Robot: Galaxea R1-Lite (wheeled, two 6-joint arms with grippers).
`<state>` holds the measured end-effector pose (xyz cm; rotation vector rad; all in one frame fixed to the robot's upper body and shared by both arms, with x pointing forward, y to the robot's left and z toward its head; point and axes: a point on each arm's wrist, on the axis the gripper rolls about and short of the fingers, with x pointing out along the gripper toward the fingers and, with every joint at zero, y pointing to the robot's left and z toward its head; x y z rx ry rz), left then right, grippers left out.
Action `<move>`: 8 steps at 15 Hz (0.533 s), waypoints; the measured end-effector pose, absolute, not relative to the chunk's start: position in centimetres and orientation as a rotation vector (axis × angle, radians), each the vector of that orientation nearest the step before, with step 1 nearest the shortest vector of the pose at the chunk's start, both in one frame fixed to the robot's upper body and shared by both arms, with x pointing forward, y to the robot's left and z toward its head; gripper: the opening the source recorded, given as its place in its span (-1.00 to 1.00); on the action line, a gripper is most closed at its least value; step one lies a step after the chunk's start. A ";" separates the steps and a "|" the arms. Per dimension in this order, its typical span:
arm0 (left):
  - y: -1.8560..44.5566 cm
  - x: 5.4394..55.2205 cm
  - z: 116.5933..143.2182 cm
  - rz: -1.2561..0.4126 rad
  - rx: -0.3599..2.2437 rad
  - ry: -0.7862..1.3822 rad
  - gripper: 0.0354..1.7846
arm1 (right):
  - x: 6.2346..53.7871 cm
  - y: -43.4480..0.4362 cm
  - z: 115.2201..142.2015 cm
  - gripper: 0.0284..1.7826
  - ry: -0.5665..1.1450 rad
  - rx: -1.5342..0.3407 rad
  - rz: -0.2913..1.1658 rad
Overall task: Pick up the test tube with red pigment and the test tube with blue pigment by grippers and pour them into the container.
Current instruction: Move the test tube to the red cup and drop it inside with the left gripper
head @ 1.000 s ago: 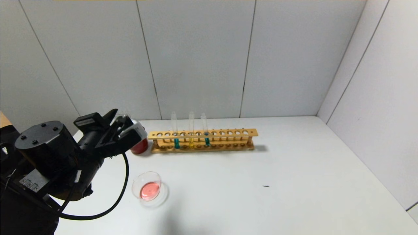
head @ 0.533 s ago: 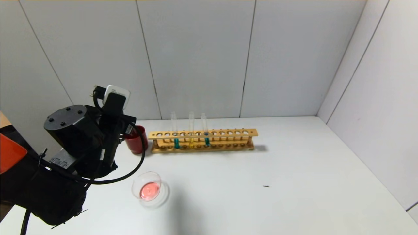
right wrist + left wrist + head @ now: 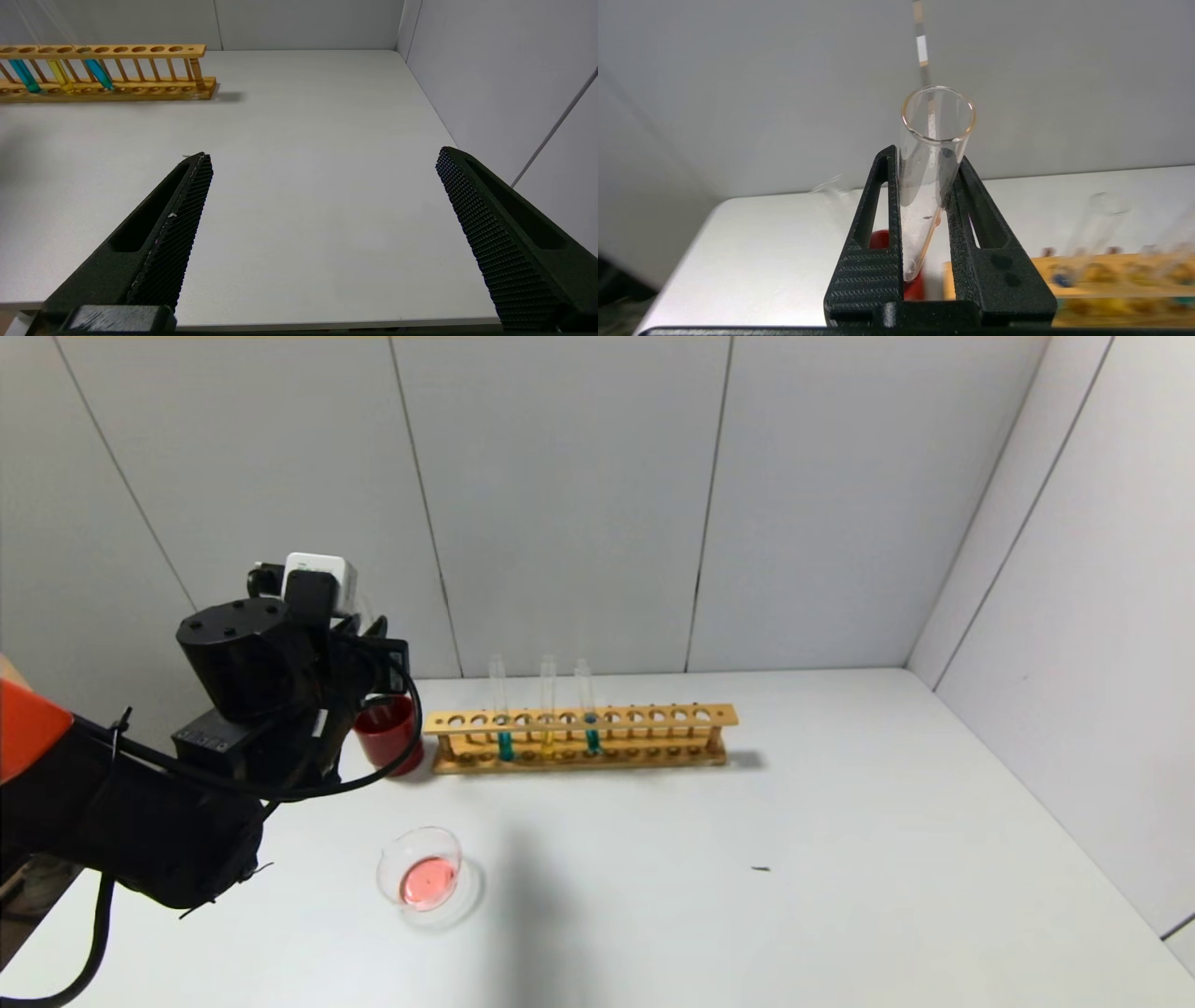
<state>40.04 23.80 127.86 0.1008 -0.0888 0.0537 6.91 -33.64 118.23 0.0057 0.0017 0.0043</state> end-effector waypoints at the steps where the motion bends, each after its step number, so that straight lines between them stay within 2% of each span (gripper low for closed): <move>1: 23.9 40.3 127.7 0.047 0.099 -0.082 -0.66 | 6.9 -33.6 118.2 0.96 0.002 0.006 0.004; 8: 24.8 43.3 126.2 0.093 0.111 -0.058 -0.66 | 6.9 -33.6 118.2 0.96 0.002 0.006 0.004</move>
